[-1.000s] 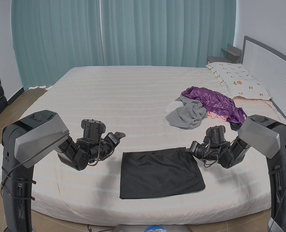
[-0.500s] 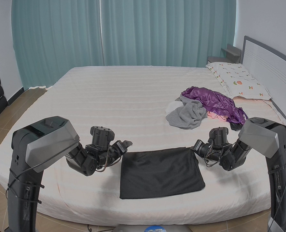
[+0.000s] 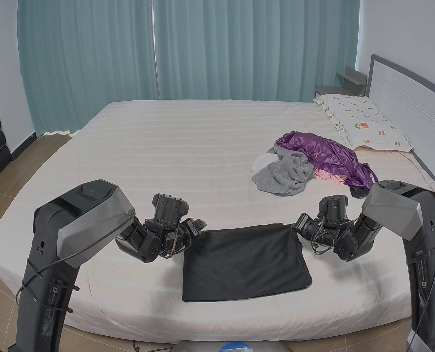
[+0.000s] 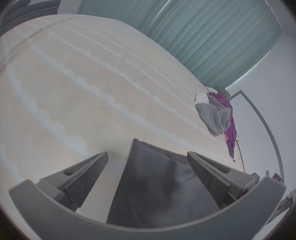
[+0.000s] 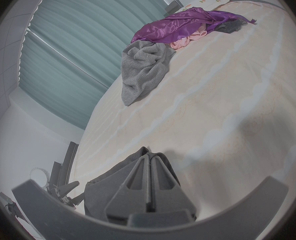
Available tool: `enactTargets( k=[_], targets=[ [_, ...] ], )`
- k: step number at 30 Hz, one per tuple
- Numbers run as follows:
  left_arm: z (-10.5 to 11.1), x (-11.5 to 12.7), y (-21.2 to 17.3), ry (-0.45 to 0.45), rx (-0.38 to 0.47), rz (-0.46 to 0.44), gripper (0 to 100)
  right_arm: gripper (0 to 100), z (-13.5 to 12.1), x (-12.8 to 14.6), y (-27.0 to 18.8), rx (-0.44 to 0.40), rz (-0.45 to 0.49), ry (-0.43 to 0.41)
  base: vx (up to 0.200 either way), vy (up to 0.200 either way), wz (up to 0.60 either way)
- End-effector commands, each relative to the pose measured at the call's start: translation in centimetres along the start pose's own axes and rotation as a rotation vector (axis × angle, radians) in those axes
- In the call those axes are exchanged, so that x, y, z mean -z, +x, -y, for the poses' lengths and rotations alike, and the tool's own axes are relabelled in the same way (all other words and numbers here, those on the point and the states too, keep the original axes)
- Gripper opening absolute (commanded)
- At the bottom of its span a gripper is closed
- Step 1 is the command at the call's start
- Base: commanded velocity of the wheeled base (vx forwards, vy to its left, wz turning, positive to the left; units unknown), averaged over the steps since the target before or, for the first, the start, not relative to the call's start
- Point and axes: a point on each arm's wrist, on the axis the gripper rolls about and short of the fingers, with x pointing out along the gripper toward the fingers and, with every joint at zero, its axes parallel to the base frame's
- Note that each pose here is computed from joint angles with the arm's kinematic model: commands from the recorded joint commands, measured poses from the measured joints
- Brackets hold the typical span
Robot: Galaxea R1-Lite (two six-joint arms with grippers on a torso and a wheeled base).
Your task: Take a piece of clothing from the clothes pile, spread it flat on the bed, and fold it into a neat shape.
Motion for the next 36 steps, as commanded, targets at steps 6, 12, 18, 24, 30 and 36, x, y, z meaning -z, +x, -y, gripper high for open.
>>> enactTargets(
  k=[6, 12, 18, 24, 30, 36],
  targets=[
    [0.23, 0.3, 1.21, 0.005, -0.019, 0.036, 0, 0, 0.01, 0.33, 0.19, 0.002, -0.003, -0.002, 0.0, 0.0, 0.0],
    [0.19, 0.45, 1.32, 0.006, -0.039, 0.058, 0, 0, 0.06, 0.19, 0.2, -0.001, 0.008, -0.001, 0.0, 0.0, 0.0],
    [-0.05, 0.18, 1.28, -0.009, -0.062, 0.087, 0, 0, 0.08, 0.11, 0.2, -0.002, 0.01, -0.001, 0.0, 0.0, 0.0],
    [-0.24, 0.08, 1.32, -0.015, -0.087, 0.143, 0, 0, 0.41, -0.12, 0.42, 0.012, 0.027, 0.004, 0.0, 0.0, 0.0],
    [-0.39, 0.1, 1.18, -0.02, -0.066, 0.169, 0, 0, 0.58, -0.03, 0.6, 0.024, 0.035, 0.002, 0.0, 0.0, 0.0],
    [-0.44, 0.23, 1.21, -0.015, -0.07, 0.166, 0, 0, 0.58, -0.08, 0.8, 0.022, 0.04, 0.001, 0.0, 0.0, 0.0]
  ],
)
